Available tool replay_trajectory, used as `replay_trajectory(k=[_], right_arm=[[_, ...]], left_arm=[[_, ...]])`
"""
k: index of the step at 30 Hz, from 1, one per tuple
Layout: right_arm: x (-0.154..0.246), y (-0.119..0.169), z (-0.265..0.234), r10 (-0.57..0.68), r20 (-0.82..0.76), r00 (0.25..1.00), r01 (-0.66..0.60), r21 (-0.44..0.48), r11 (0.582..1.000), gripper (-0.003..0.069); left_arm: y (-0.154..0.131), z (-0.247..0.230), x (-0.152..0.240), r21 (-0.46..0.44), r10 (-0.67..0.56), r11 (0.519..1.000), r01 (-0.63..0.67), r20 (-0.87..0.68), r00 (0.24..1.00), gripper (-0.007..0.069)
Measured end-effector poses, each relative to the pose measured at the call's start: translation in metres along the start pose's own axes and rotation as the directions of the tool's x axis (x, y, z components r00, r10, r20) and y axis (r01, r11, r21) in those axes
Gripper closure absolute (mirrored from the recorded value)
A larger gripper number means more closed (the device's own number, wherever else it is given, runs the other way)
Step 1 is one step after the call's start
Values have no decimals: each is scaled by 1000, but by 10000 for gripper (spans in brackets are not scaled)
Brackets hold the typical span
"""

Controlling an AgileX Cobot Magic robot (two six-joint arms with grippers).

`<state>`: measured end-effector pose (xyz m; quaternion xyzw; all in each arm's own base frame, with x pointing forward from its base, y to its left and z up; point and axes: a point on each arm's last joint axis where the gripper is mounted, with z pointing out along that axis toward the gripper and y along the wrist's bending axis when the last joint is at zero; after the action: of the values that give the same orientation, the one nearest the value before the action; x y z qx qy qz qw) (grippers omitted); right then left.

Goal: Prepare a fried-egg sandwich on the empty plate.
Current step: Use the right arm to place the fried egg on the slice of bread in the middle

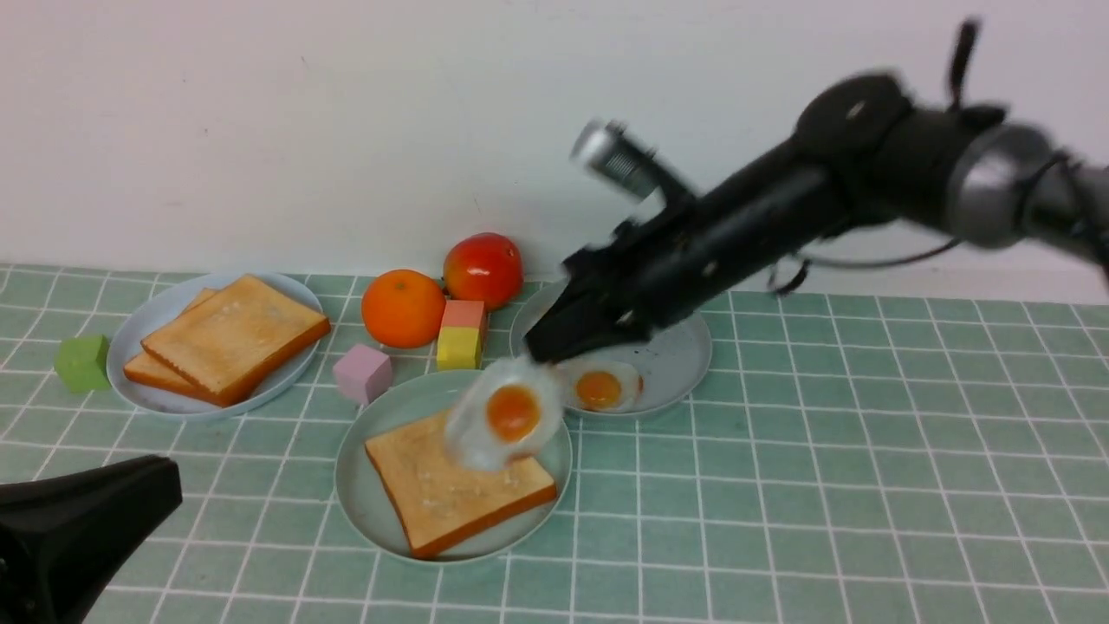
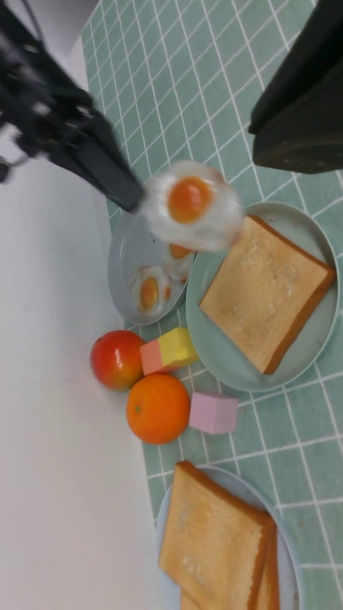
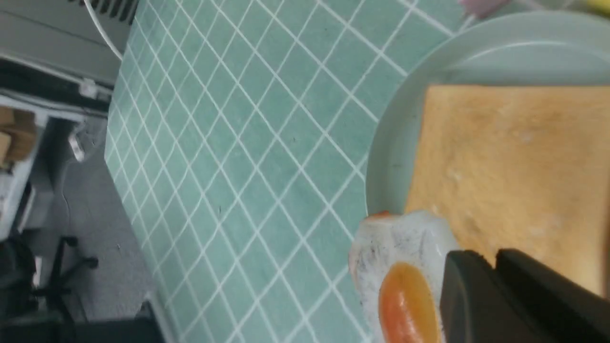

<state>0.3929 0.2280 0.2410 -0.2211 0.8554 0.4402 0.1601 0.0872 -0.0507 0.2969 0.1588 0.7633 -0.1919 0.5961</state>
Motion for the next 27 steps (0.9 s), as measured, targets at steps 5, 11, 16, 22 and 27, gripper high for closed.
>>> replay_trajectory(k=[5, 11, 16, 22, 27], right_arm=[[-1, -17, 22, 79, 83, 993, -80, 0, 997, 600], [2, -40, 43, 201, 114, 973, -198, -35, 979, 600], [9, -52, 56, 239, 94, 966, -237, -36, 971, 600], [13, -62, 65, 305, 86, 948, -305, -21, 952, 546], [16, -70, 63, 274, 80, 958, -279, 59, 959, 279]], left_arm=[[0, 0, 0, -1, 3, 1000, -3, 0, 1000, 604], [0, 0, 0, -1, 3, 1000, -3, 0, 1000, 603], [0, 0, 0, 0, 2, 1000, -2, 1, 1000, 599], [0, 0, 0, 0, 2, 1000, -2, 1, 1000, 595], [0, 0, 0, 0, 2, 1000, -2, 1, 1000, 587]])
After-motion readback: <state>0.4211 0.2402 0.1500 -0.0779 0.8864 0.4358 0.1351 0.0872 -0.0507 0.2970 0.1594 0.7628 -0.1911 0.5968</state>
